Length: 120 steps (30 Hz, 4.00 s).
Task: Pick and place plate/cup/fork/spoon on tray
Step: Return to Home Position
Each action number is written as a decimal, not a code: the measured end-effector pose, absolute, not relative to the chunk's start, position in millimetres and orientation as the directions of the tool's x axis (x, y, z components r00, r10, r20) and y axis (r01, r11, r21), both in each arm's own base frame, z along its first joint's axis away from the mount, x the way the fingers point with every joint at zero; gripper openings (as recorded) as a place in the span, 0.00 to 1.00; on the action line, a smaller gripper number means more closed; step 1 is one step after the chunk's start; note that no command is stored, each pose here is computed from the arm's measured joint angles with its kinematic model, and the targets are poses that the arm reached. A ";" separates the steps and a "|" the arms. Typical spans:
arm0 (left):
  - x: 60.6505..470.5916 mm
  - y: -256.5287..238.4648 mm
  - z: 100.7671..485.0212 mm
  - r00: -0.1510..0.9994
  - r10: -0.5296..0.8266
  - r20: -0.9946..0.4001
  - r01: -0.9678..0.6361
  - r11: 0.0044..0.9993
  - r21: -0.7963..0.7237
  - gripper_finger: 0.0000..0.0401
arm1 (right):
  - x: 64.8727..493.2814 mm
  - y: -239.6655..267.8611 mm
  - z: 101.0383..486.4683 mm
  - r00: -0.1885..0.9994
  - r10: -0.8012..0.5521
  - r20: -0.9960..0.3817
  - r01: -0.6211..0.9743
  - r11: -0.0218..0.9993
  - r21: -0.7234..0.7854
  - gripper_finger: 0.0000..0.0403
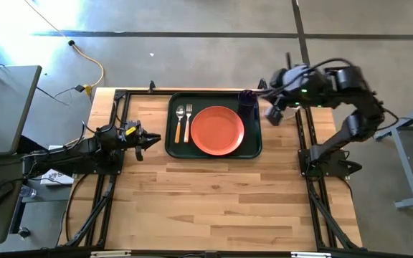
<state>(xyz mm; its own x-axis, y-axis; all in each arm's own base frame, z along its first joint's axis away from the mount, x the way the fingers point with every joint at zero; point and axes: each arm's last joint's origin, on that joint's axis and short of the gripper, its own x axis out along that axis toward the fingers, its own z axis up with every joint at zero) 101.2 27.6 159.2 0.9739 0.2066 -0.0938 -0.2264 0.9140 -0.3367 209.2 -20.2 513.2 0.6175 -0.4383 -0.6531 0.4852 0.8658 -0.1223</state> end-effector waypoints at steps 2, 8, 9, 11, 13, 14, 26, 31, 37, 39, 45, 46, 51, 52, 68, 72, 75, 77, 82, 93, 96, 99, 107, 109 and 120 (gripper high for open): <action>101.2 27.6 159.2 0.973 0.209 -0.094 -0.228 0.914 -0.336 0.14 | 195.5 -19.6 512.6 0.621 -0.440 -0.648 0.483 0.866 -0.125 0.16; 101.3 27.7 158.9 0.973 0.212 -0.097 -0.232 0.913 -0.335 0.14 | 163.9 -19.1 478.8 0.661 -0.461 -0.592 0.530 0.845 -0.066 0.16; 101.3 27.8 158.9 0.973 0.212 -0.097 -0.232 0.913 -0.335 0.14 | 160.1 -18.5 472.7 0.690 -0.446 -0.569 0.521 0.853 -0.037 0.16; 101.3 27.7 158.9 0.973 0.212 -0.097 -0.232 0.913 -0.335 0.14 | 152.1 -16.7 460.4 0.758 -0.401 -0.515 0.484 0.875 0.031 0.16; 101.3 27.8 158.9 0.973 0.212 -0.097 -0.232 0.913 -0.335 0.14 | 143.5 -15.7 449.0 0.799 -0.379 -0.466 0.461 0.885 0.070 0.16; 101.3 27.7 158.9 0.973 0.212 -0.097 -0.232 0.913 -0.335 0.14 | 139.8 -15.3 443.2 0.814 -0.371 -0.448 0.451 0.888 0.084 0.16; 101.3 27.7 158.9 0.972 0.212 -0.097 -0.230 0.939 -0.255 0.14 | 109.6 -10.4 362.0 0.906 -0.247 -0.344 0.325 0.925 0.195 0.16; 101.3 27.7 159.1 0.972 0.212 -0.096 -0.229 0.947 -0.227 0.14 | 107.3 -7.9 323.6 0.948 -0.166 -0.271 0.236 0.938 0.253 0.16; 101.3 27.7 159.0 0.972 0.212 -0.097 -0.229 0.947 -0.227 0.14 | 105.7 -6.8 284.0 0.974 -0.130 -0.188 0.188 0.923 0.336 0.16; 101.3 27.7 159.1 0.972 0.212 -0.096 -0.229 0.947 -0.227 0.14 | 105.3 -6.8 272.6 0.978 -0.130 -0.164 0.181 0.916 0.357 0.16; 101.3 27.7 159.1 0.972 0.212 -0.096 -0.229 0.947 -0.227 0.14 | 106.1 -6.7 240.7 0.988 -0.126 -0.085 0.150 0.913 0.381 0.16; 101.3 27.7 159.1 0.972 0.212 -0.096 -0.229 0.947 -0.227 0.14 | 106.1 -6.6 236.2 0.990 -0.123 -0.074 0.142 0.910 0.389 0.16; 101.3 27.7 159.1 0.972 0.212 -0.096 -0.229 0.947 -0.227 0.14 | 105.4 -5.5 213.6 0.996 -0.085 -0.041 0.094 0.909 0.406 0.16; 101.3 27.7 159.1 0.972 0.212 -0.097 -0.229 0.947 -0.227 0.14 | 104.9 -5.4 209.5 0.996 -0.084 -0.040 0.093 0.907 0.410 0.16; 101.3 27.7 159.1 0.973 0.212 -0.096 -0.221 0.970 -0.099 0.14 | 102.7 -2.9 166.3 1.000 -0.001 -0.012 0.007 0.866 0.501 0.16; 101.3 27.7 159.1 0.972 0.212 -0.096 -0.220 0.972 -0.081 0.14 | 102.7 -2.3 166.4 1.000 0.020 -0.012 -0.012 0.868 0.497 0.16; 101.3 27.7 159.1 0.972 0.213 -0.096 -0.220 0.972 -0.081 0.14 | 102.7 -2.2 164.0 0.999 0.022 -0.036 -0.001 0.867 0.498 0.16; 101.3 27.8 159.1 0.972 0.213 -0.096 -0.221 0.972 -0.083 0.14 | 102.6 -2.2 162.0 0.998 0.022 -0.057 0.010 0.867 0.499 0.16; 101.3 27.8 159.1 0.972 0.213 -0.096 -0.221 0.972 -0.082 0.14 | 103.1 -3.2 160.6 0.997 -0.011 -0.073 0.047 0.855 0.516 0.16; 101.3 27.8 159.1 0.972 0.213 -0.096 -0.221 0.972 -0.082 0.14 | 103.7 -3.7 159.5 0.996 -0.028 -0.086 0.067 0.868 0.492 0.16; 101.3 27.8 159.1 0.972 0.213 -0.096 -0.221 0.972 -0.082 0.14 | 103.7 -3.7 159.5 0.996 -0.028 -0.086 0.067 0.867 0.494 0.16; 101.3 27.8 159.1 0.972 0.213 -0.096 -0.221 0.972 -0.082 0.14 | 103.7 -3.7 159.5 0.996 -0.028 -0.086 0.067 0.867 0.494 0.16; 101.3 27.8 159.2 0.972 0.213 -0.096 -0.221 0.972 -0.082 0.14 | 103.8 -3.8 159.5 0.996 -0.028 -0.086 0.067 0.867 0.493 0.16; 101.3 27.8 159.2 0.972 0.213 -0.096 -0.221 0.972 -0.082 0.14 | 103.8 -3.8 159.4 0.996 -0.028 -0.086 0.068 0.867 0.493 0.16; 101.3 27.8 159.1 0.972 0.213 -0.096 -0.221 0.972 -0.082 0.14 | 103.8 -3.7 159.3 0.996 -0.028 -0.087 0.067 0.867 0.493 0.16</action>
<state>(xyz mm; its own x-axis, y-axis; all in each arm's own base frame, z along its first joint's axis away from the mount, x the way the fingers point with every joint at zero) 101.3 27.8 159.1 0.9723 0.2128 -0.0963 -0.2208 0.9719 -0.0818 103.8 -3.7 159.3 0.9959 -0.0281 -0.0865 0.0673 0.8674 0.4930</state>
